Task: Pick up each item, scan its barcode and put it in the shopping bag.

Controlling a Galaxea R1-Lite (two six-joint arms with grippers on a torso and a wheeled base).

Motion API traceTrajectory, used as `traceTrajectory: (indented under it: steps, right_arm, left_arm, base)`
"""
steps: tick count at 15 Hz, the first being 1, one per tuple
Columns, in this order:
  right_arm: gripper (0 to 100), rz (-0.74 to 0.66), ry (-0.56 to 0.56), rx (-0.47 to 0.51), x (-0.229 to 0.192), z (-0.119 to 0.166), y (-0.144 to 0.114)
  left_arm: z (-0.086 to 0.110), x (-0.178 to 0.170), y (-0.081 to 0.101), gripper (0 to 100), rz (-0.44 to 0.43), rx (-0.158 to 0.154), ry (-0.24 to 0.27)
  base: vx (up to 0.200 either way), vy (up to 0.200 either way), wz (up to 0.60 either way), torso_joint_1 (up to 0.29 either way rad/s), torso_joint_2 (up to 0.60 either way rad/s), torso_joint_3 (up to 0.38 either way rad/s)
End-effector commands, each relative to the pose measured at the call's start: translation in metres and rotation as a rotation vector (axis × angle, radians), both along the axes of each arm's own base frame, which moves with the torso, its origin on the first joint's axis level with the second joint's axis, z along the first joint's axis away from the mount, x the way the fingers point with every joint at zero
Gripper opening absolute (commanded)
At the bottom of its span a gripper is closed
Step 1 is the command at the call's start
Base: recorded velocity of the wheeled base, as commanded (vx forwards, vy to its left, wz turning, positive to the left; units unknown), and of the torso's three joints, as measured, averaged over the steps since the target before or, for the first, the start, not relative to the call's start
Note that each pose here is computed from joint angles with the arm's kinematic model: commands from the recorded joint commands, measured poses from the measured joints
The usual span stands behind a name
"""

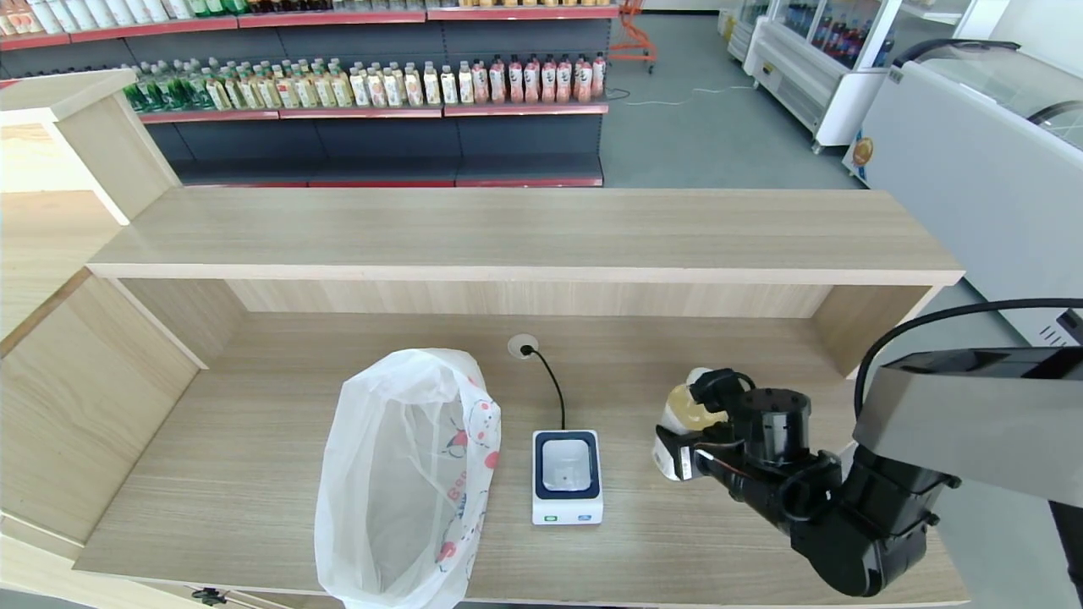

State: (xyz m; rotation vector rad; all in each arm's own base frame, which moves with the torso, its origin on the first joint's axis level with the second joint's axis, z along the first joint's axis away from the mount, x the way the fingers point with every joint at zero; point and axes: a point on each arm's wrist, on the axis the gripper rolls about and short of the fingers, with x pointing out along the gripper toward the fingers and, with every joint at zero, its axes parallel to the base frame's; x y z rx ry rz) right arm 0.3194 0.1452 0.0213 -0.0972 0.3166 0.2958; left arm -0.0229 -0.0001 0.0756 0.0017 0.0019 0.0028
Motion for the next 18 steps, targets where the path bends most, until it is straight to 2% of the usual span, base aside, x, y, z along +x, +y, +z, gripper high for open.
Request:
traceTrajectory:
  steps: [1,3,4,5,8,12,15,18]
  right_arm:
    - [0,0.130,-0.006,0.138,-0.010,0.057,-0.016]
    - [0,0.315,0.019,0.253,-0.020,0.092,-0.030]
    - [0,0.408,0.042,0.332,-0.028,0.104,-0.038]
    - [0,0.472,0.070,0.368,-0.035,0.109,-0.042]
    - [0,0.628,0.192,0.412,-0.060,0.100,-0.049]
    - [0,0.846,0.264,0.459,-0.079,0.103,-0.037]
    - [0,0.942,0.297,0.486,-0.091,0.108,-0.029]
    - [0,0.970,0.321,0.497,-0.098,0.108,-0.029]
  left_arm:
    - [0.000,0.000,0.000,100,0.000,0.000,0.000]
    - [0.000,0.000,0.000,100,0.000,0.000,0.000]
    - [0.000,0.000,0.000,100,0.000,0.000,0.000]
    - [0.000,0.000,0.000,100,0.000,0.000,0.000]
    - [0.000,0.000,0.000,100,0.000,0.000,0.000]
    - [0.000,0.000,0.000,100,0.000,0.000,0.000]
    - [0.000,0.000,0.000,100,0.000,0.000,0.000]
    - [0.000,0.000,0.000,100,0.000,0.000,0.000]
  base:
    - [0.000,0.000,0.00,0.000,0.00,0.000]
    - [0.000,0.000,0.00,0.000,0.00,0.000]
    - [0.000,0.000,0.00,0.000,0.00,0.000]
    - [0.000,0.000,0.00,0.000,0.00,0.000]
    - [0.000,0.000,0.00,0.000,0.00,0.000]
    - [0.000,0.000,0.00,0.000,0.00,0.000]
    - [0.000,0.000,0.00,0.000,0.00,0.000]
    - [0.000,0.000,0.00,0.000,0.00,0.000]
